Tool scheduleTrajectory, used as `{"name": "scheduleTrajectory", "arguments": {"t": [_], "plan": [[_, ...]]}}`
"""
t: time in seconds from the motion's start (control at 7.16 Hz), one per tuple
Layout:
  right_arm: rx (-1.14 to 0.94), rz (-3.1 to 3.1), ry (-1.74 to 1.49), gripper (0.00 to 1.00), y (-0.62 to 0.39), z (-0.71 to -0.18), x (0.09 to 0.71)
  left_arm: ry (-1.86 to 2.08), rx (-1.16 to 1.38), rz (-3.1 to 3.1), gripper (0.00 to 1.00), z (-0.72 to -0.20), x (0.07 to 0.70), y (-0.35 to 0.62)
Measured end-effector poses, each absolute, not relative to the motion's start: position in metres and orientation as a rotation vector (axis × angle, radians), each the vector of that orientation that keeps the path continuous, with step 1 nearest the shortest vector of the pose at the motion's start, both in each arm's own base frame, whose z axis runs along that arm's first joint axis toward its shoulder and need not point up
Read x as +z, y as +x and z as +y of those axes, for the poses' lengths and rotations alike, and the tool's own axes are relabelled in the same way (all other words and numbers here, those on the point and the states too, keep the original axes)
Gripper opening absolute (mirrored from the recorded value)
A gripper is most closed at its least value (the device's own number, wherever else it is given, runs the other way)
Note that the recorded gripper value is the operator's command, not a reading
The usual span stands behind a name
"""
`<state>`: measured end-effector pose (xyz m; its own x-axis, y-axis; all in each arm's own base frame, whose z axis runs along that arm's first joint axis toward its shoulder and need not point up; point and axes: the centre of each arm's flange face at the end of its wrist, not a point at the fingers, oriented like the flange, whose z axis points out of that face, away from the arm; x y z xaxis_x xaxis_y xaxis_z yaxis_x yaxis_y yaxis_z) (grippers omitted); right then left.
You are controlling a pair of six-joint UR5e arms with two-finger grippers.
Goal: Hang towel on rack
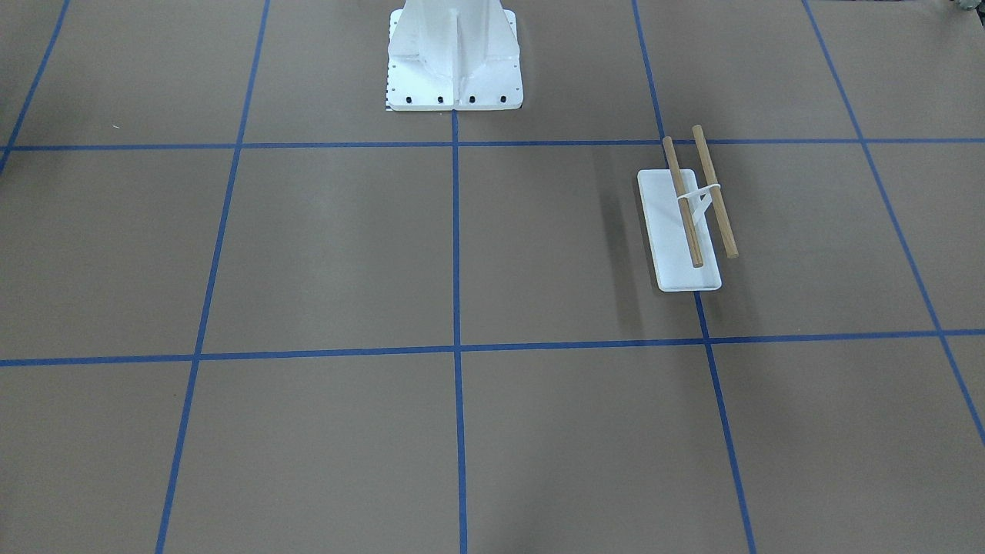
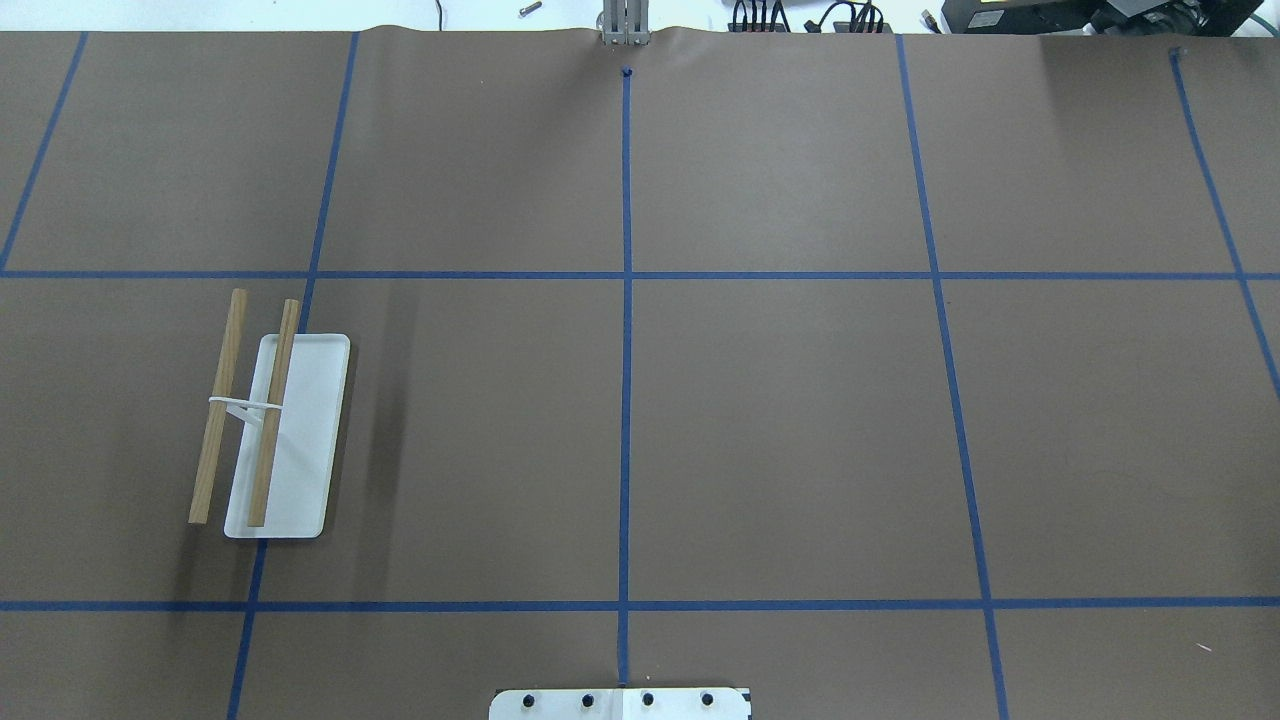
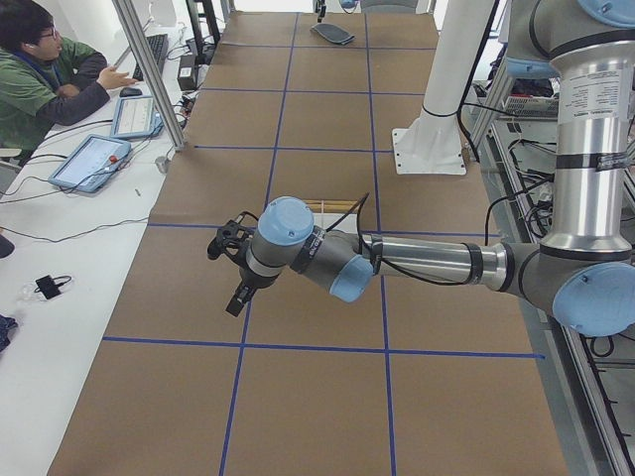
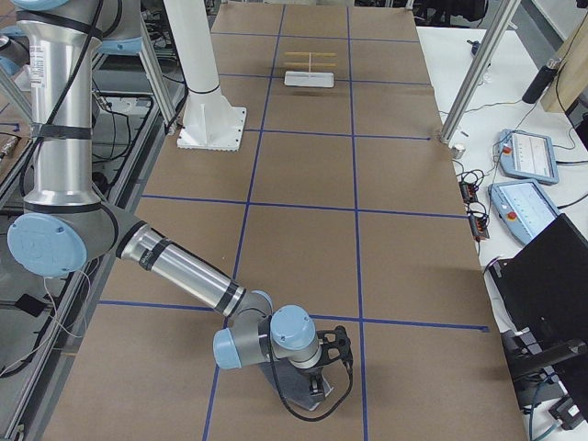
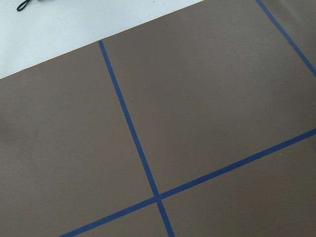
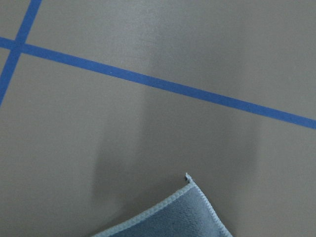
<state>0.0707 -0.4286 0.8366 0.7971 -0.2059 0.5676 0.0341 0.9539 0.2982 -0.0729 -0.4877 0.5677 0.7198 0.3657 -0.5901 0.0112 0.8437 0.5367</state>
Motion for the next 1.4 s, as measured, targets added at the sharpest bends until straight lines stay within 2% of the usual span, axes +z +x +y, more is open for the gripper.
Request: {"name": "scheduleTrajectory", "arguments": {"t": [0.42, 0.7, 0.84, 0.98, 1.12, 1.26, 1.4], "plan": [[-0.151, -0.641, 0.245, 0.92, 0.059, -0.425, 0.849, 0.541, 0.205, 0.749, 0.98, -0.487, 0.568, -0.073], [-0.164, -0.642, 0.232, 0.88, 0.052, -0.418, 0.862, 0.544, 0.206, 0.748, 0.98, -0.488, 0.567, -0.073], [-0.166, -0.640, 0.227, 0.78, 0.050, -0.413, 0.871, 0.545, 0.206, 0.747, 0.98, -0.488, 0.566, -0.073], [-0.164, -0.635, 0.225, 0.58, 0.050, -0.411, 0.876, 0.546, 0.206, 0.746, 0.98, -0.488, 0.566, -0.073], [-0.160, -0.623, 0.224, 0.06, 0.051, -0.410, 0.878, 0.548, 0.207, 0.745, 0.98, -0.488, 0.565, -0.073], [-0.144, -0.608, 0.220, 0.00, 0.052, -0.411, 0.880, 0.548, 0.207, 0.744, 0.98, -0.488, 0.565, -0.073], [-0.111, -0.601, 0.214, 0.00, 0.053, -0.413, 0.880, 0.549, 0.206, 0.744, 0.98, -0.488, 0.565, -0.073]]}}
